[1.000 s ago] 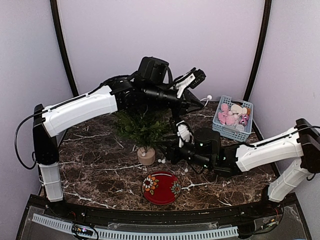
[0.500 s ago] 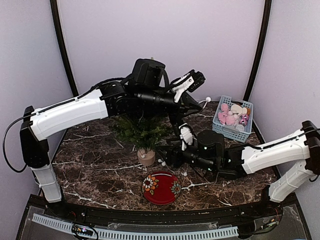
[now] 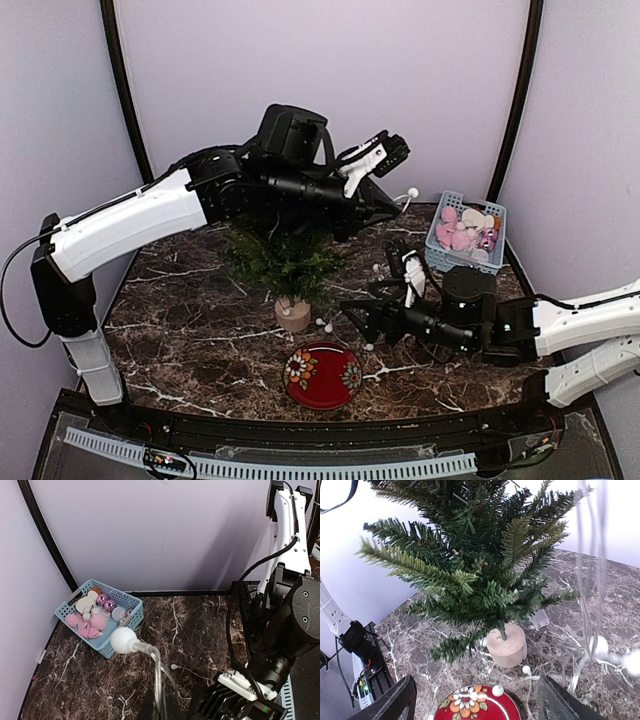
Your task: Decorate the small christmas tree
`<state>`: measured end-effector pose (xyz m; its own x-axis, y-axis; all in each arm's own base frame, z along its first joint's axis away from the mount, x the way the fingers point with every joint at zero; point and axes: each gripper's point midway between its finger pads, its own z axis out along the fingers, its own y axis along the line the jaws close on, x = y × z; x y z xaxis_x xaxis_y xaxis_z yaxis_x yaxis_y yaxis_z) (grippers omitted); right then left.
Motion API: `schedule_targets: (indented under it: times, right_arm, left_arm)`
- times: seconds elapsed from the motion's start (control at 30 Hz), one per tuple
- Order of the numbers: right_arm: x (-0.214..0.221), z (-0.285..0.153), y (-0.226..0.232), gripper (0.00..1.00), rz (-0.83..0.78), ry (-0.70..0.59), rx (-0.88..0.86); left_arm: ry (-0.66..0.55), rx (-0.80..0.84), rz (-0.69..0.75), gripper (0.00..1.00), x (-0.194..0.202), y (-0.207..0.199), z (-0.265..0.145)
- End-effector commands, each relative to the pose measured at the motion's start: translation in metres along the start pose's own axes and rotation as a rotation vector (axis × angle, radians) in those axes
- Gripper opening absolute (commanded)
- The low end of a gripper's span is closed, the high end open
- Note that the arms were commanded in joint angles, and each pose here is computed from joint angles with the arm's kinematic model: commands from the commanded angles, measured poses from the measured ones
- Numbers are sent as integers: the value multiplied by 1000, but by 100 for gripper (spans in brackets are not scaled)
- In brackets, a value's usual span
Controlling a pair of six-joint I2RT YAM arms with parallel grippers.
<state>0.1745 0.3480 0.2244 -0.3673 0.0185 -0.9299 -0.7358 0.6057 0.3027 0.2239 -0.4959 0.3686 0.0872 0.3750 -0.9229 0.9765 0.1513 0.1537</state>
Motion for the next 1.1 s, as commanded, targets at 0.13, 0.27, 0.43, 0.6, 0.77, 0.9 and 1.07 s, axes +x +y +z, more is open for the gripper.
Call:
schedule_targets:
  times: [0.13, 0.27, 0.43, 0.6, 0.77, 0.9, 1.07]
  right_arm:
    - [0, -38, -14, 84, 63, 25, 40]
    - [-7, -59, -34, 80, 84, -7, 127]
    - [-23, -84, -65, 83, 96, -73, 275]
    - [-25, -80, -90, 91, 70, -47, 336]
    - [-41, -58, -70, 94, 40, -81, 174]
    - [-45, -41, -57, 93, 35, -72, 91]
    - [-53, -43, -63, 94, 74, -104, 112]
  left_arm:
    - [-78, -13, 59, 0, -45, -1, -24]
    - [-101, -20, 81, 0, -59, 1, -26]
    - [-121, -35, 102, 0, -72, 4, -29]
    - [-129, -47, 119, 0, -77, 7, -30]
    - [-129, -56, 125, 0, -79, 9, -29]
    - [-126, -65, 128, 0, -80, 11, -28]
    - [-110, -88, 133, 0, -77, 16, -27]
